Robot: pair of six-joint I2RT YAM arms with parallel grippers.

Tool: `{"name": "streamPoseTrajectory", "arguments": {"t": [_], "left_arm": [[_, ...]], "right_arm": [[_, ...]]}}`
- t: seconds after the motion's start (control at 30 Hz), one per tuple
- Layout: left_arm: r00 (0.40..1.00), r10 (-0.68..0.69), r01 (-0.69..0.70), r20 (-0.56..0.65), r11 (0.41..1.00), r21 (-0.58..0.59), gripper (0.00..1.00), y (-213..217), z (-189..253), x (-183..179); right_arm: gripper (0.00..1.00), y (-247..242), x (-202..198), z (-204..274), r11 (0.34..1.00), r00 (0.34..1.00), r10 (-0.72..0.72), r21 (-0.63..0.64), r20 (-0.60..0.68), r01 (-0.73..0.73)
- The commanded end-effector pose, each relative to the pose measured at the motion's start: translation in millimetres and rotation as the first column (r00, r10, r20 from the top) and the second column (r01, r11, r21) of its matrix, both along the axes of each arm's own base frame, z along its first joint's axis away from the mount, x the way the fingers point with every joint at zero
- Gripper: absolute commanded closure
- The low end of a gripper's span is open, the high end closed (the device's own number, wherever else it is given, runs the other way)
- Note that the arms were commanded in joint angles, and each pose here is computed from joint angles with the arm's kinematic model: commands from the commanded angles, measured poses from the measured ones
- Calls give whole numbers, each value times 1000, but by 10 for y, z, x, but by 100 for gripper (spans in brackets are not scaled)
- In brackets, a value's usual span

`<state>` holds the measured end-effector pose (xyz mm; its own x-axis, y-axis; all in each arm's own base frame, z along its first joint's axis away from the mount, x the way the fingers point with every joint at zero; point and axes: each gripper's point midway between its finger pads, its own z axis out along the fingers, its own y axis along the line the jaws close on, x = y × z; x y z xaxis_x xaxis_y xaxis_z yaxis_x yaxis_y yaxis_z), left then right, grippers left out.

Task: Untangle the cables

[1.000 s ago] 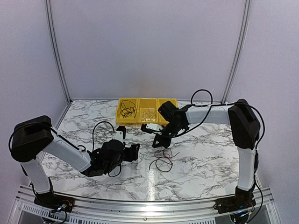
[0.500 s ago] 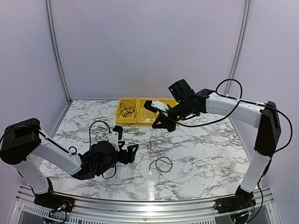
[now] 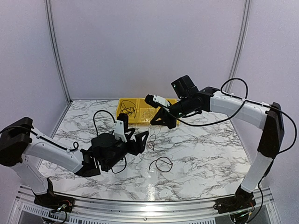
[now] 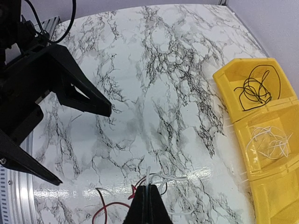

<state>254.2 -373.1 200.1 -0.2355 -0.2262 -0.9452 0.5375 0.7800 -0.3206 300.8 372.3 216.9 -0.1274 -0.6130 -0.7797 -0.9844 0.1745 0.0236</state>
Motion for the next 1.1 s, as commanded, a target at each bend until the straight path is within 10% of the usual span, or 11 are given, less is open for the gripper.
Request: {"name": "streamPoseTrajectory", "arguments": {"t": [0.0,1.07], "left_arm": [[998,64,-64,8,998,8,28,-84,3,136],[997,64,-68,-31,990,-122,32,-379,-30,543]], "right_arm": [[100,-5,-68,394,994,1000,19,110,12,-20],[100,-43,-380,432,972,989,126,210,-74,-108]]}}
